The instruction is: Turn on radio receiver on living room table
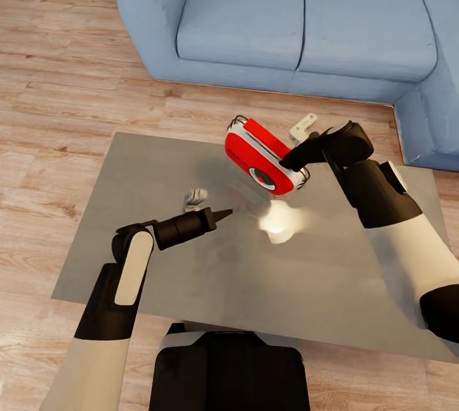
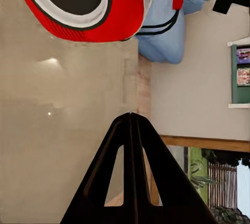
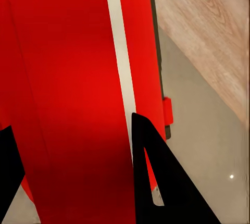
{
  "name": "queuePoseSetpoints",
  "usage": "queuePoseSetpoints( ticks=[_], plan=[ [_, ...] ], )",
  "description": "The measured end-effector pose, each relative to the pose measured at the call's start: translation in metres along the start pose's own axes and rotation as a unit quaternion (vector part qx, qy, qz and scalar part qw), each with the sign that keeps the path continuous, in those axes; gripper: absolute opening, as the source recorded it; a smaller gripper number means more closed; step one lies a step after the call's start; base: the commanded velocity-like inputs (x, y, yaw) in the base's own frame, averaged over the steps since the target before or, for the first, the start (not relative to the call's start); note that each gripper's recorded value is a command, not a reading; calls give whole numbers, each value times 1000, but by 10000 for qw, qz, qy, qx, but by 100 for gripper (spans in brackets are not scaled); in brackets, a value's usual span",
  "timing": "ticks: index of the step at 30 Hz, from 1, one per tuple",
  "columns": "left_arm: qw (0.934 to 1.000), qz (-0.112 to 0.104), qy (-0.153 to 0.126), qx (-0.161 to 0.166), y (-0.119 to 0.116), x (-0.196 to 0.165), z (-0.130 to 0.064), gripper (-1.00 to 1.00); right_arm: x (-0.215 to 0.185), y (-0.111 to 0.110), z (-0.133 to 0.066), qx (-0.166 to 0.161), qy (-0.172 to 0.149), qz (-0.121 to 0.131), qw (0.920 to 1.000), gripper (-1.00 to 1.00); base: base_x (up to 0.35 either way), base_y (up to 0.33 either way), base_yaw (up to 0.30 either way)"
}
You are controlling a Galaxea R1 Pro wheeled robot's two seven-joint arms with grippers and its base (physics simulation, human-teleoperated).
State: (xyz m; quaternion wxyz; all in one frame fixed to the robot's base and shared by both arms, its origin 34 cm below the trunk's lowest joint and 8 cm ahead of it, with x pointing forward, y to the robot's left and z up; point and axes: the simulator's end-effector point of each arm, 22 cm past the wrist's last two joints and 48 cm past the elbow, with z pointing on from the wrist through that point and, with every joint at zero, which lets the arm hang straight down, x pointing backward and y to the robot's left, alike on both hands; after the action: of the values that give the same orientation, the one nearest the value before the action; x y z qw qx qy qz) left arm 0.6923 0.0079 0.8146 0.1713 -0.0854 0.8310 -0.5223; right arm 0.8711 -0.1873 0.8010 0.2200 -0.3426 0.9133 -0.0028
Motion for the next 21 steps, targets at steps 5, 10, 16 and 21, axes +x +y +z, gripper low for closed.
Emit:
queuePoseSetpoints(
  ticks=[5,10,16,21],
  plan=[
    [10000,-7,-2,2,0,0,0,-100,-5,0,-4,20,-78,-20,10000,-100,0,0,0],
    [10000,-8,-10,5,-1,0,0,-100,-10,1,-8,0,-152,-33,9999,-100,0,0,0],
    [10000,-6,-21,11,-1,-1,0,-100,-12,3,-9,-28,-182,-35,9998,-100,0,0,0],
    [10000,-12,-28,27,-3,-1,1,-100,-12,9,-10,-185,-186,-35,9996,-100,0,0,0]
  ],
)
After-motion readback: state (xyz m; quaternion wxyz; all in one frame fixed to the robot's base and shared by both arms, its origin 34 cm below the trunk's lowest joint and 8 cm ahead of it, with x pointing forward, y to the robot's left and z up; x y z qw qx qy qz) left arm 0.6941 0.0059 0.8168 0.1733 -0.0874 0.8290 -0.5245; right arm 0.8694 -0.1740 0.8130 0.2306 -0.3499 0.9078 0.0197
